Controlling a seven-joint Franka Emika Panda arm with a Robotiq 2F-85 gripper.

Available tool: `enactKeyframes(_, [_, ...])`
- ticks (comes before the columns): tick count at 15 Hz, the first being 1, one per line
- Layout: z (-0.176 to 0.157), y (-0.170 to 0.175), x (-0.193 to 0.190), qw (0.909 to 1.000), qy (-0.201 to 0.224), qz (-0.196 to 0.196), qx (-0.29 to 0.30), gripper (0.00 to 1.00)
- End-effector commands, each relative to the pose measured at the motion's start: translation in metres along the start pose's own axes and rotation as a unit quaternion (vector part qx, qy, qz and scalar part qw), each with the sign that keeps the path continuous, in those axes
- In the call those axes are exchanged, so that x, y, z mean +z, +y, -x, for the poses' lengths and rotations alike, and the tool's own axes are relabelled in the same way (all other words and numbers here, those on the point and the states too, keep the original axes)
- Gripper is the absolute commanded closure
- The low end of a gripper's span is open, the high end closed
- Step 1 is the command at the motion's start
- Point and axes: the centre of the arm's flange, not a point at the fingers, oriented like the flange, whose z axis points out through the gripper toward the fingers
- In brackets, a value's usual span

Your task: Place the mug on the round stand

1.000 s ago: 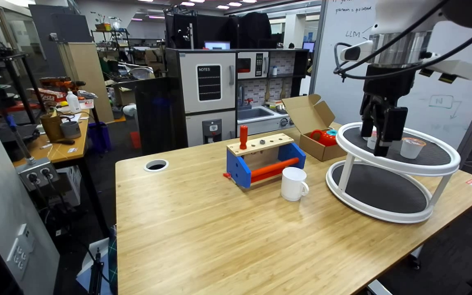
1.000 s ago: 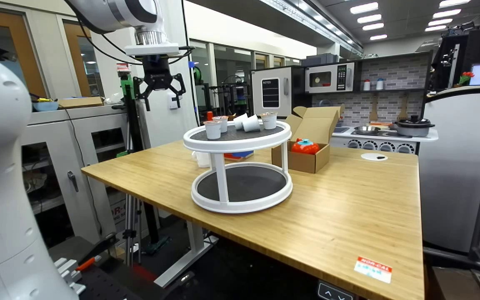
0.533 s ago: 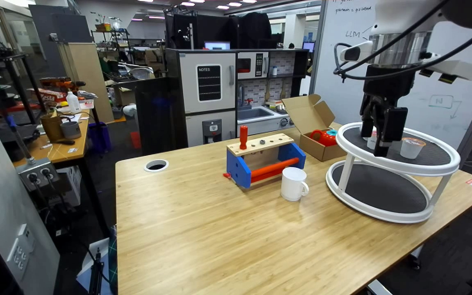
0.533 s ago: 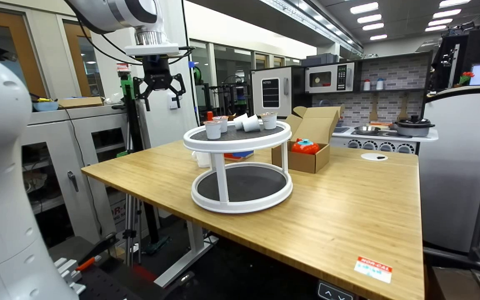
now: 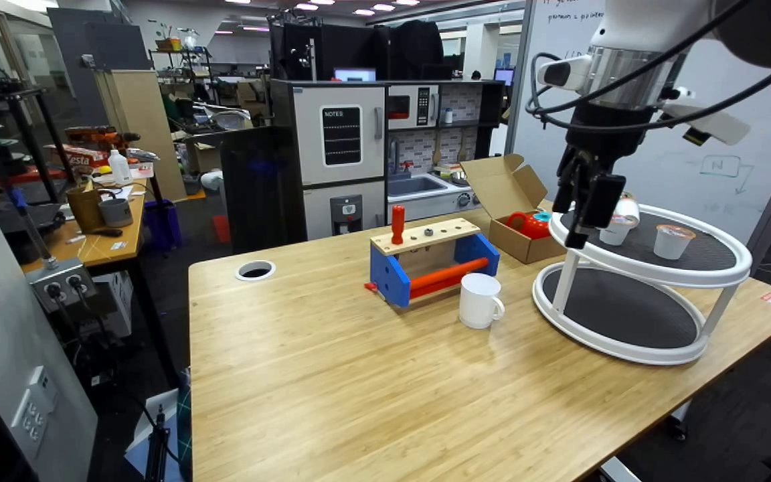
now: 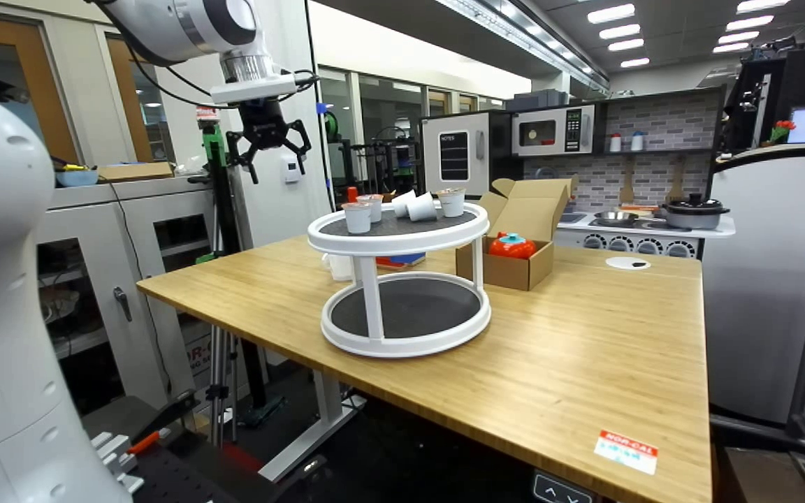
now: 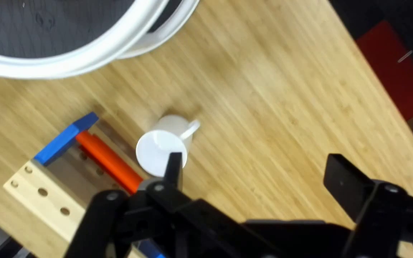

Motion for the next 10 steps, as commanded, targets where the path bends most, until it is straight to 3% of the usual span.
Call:
enactKeyframes(1, [-0.034, -0.004, 0.002, 0.9961, 0.063, 0.06, 0.01, 0.0])
enactKeyframes(6, [-0.065, -0.003, -0.022, 0.9796, 0.145, 0.128, 0.055, 0.0])
enactKeyframes(7, [-0.052, -0.004, -0.022, 0.9848, 0.133, 0.104, 0.041, 0.0])
enactKeyframes(10, [-0.055, -0.003, -0.026, 0.982, 0.14, 0.116, 0.051, 0.0])
